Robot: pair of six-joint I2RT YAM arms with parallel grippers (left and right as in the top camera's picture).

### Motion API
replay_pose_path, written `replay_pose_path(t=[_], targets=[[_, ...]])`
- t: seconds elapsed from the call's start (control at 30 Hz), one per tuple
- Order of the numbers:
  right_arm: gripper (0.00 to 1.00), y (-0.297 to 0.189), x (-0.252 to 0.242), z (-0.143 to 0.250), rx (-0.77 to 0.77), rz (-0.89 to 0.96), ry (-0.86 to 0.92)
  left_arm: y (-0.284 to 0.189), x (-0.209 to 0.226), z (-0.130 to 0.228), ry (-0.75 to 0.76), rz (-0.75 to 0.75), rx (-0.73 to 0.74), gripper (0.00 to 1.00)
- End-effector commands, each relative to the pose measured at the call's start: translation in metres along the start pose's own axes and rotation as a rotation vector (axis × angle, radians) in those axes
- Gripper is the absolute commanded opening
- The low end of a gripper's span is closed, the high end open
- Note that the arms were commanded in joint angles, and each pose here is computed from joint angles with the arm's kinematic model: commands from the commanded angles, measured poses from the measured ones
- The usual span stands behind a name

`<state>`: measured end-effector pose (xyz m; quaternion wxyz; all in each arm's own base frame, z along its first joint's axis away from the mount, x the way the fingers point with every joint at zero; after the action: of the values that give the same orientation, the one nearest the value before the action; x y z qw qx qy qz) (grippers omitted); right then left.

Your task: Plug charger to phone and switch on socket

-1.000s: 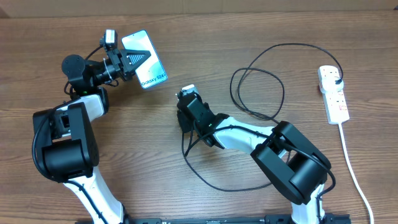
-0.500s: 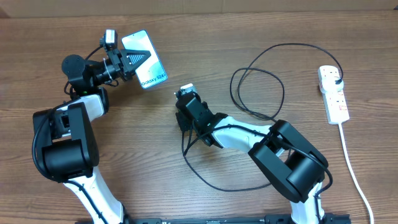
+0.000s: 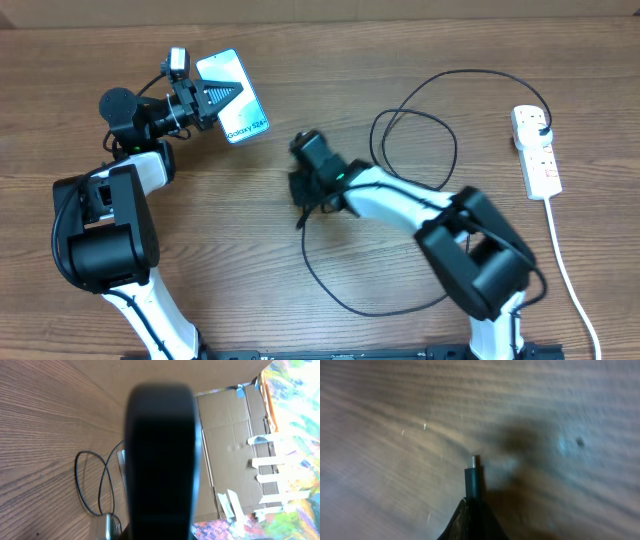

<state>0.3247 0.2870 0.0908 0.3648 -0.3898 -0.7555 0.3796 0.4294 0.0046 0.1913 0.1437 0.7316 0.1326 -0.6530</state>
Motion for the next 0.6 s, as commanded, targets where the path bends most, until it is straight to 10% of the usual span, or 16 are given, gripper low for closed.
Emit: replay_pose_path(t=[0.0,0.57], targets=[[0.04,-0.071,0.004,-0.041,-0.082,-0.313,0.067,0.0,-0.009,-0.003,0.072,0.005,0.011,0.04],[0.04,-0.138,-0.033,-0.015,0.067,-0.823,0.227,0.063,-0.012,0.015,-0.049,0.038,0.02,0.05]])
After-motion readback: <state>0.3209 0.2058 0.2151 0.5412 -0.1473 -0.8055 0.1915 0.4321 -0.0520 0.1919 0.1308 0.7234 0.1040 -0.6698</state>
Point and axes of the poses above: each gripper's point midway between its finger pads, its own y axis out along the fingers, its own x axis along the line the jaws close on, z = x × y, the point moved 9 cm from there along -y, back along the fingers, and after that the axes turned 7 degrees about -y, right-handed, at the moved point
